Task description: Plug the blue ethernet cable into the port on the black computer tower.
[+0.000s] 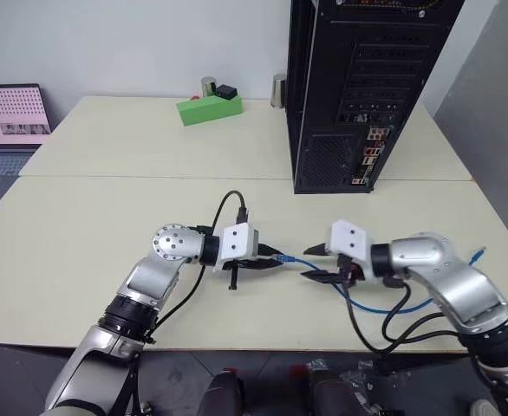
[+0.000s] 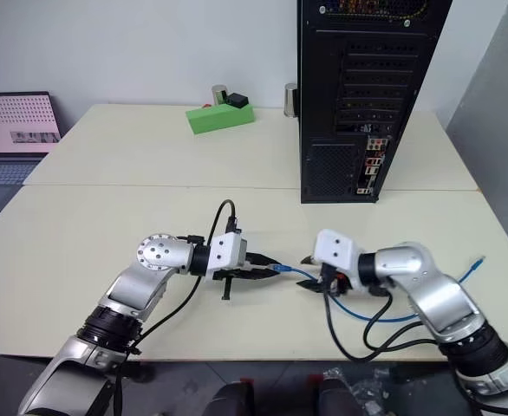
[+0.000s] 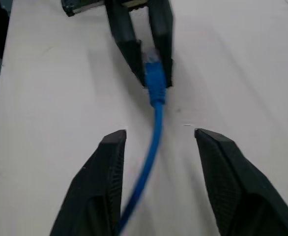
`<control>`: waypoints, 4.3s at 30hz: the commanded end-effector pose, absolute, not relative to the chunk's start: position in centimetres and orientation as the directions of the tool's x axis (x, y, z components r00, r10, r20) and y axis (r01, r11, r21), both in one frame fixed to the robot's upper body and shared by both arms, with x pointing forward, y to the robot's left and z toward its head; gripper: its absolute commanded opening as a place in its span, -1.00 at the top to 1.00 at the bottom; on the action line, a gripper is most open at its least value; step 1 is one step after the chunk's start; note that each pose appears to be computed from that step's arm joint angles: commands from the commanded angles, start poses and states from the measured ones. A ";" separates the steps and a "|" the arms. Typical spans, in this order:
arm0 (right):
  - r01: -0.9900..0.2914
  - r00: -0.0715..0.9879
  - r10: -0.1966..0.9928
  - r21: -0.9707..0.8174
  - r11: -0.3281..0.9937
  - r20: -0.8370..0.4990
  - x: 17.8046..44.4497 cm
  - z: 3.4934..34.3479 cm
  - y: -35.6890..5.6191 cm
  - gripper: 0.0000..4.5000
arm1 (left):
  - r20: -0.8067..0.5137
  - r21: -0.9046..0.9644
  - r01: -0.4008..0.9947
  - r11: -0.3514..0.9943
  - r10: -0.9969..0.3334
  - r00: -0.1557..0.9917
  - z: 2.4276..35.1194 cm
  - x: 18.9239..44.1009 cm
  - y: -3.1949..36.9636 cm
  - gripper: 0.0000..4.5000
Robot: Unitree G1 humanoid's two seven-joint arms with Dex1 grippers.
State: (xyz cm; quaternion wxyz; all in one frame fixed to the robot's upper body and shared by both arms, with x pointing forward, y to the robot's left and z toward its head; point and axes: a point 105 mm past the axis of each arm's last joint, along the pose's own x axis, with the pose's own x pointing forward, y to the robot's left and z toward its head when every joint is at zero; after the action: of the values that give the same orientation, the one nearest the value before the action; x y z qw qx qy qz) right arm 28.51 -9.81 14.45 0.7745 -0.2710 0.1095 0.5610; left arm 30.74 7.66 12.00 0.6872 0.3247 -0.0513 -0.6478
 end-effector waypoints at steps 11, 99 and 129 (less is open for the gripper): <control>-0.905 0.332 0.930 0.224 0.362 -0.161 26.9 15.3 -8.4 -0.29 | -0.128 0.951 0.300 -0.073 -0.978 0.167 13.1 29.8 8.0 0.87; -0.068 0.989 0.070 -0.022 0.997 0.130 36.2 21.3 -18.0 1.00 | 0.081 0.313 0.645 0.697 -0.696 0.713 18.6 38.3 0.9 -0.78; -0.048 0.991 0.041 0.054 0.997 0.131 39.9 22.3 -16.9 1.00 | 0.066 0.322 0.610 0.724 -0.660 0.748 18.5 38.9 1.1 -0.78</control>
State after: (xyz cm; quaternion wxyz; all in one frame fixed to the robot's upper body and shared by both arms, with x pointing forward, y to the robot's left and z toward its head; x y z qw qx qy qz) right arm 39.86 -16.98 20.24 0.9990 0.0297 -0.0269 0.0213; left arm 39.28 1.38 17.04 0.9278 0.1401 -0.0586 -0.3409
